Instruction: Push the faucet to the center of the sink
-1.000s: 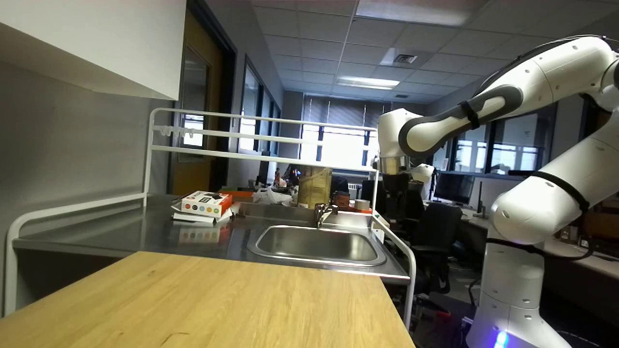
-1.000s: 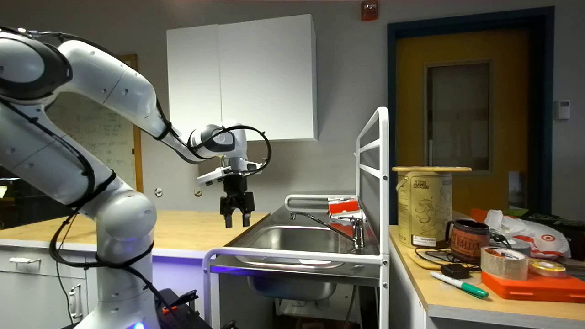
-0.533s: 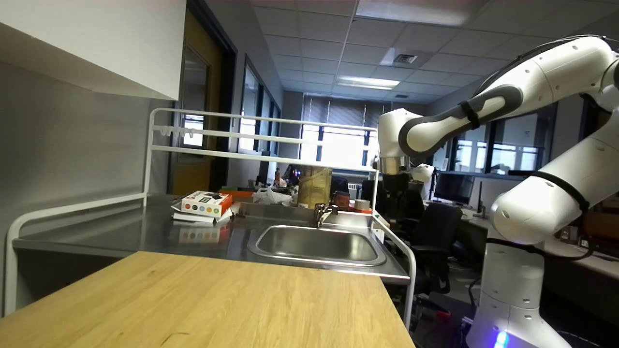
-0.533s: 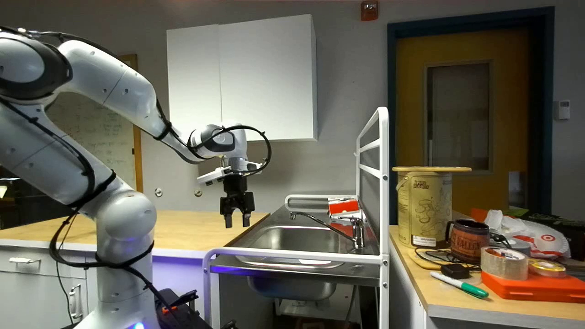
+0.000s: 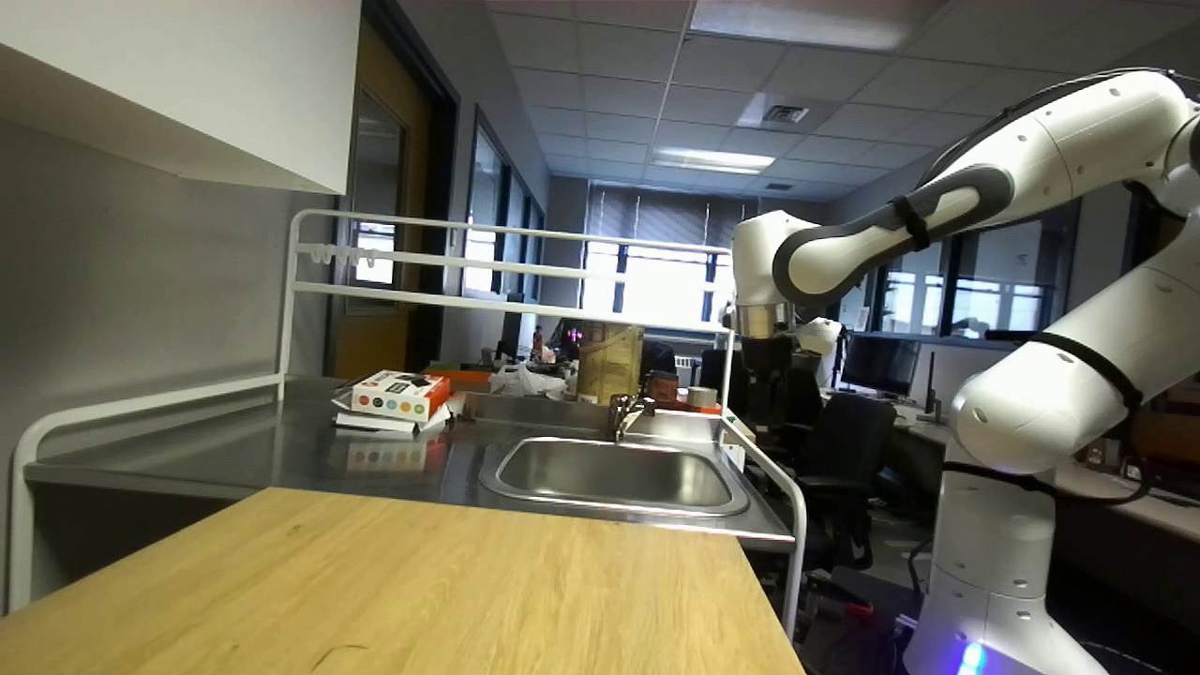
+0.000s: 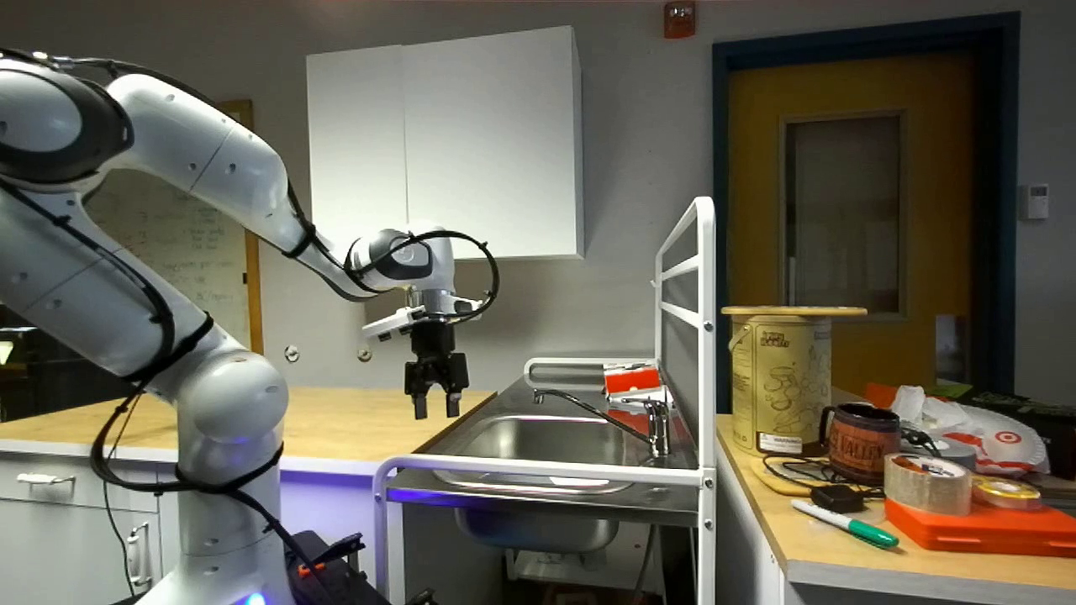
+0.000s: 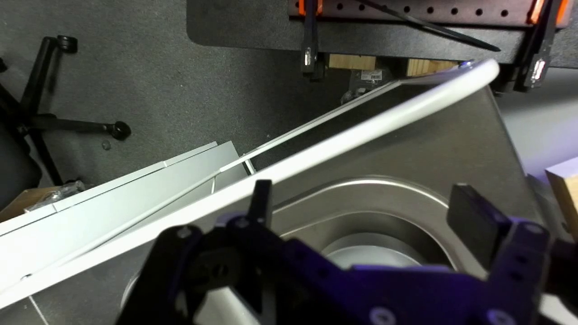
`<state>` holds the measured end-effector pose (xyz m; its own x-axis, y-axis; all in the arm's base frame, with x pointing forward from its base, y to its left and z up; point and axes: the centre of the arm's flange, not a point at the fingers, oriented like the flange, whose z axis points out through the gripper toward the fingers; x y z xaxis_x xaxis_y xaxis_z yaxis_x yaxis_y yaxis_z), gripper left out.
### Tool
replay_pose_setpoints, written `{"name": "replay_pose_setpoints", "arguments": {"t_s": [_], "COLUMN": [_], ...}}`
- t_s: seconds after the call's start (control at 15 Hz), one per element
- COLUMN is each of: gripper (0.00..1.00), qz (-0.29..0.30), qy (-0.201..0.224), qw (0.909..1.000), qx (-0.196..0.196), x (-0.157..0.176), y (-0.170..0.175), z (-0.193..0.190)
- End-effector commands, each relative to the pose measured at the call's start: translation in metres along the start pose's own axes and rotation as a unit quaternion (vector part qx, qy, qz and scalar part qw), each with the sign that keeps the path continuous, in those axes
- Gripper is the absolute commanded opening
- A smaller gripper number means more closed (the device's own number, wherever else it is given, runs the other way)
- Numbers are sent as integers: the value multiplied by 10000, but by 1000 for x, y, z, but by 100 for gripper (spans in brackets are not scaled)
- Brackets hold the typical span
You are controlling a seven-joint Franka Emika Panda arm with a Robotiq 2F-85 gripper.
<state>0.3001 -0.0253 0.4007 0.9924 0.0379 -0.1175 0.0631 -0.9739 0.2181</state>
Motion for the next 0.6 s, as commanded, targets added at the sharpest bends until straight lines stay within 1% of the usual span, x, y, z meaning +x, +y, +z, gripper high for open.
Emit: {"name": "replay_pose_setpoints", "arguments": {"t_s": [0.0, 0.53], "gripper": [100, 100], "qz": [17, -69], "qy": [-26, 23], "qw": [10000, 9999], "qx": [-30, -70], "x": [-1, 1], "y": [4, 2], "z": [0, -4]}}
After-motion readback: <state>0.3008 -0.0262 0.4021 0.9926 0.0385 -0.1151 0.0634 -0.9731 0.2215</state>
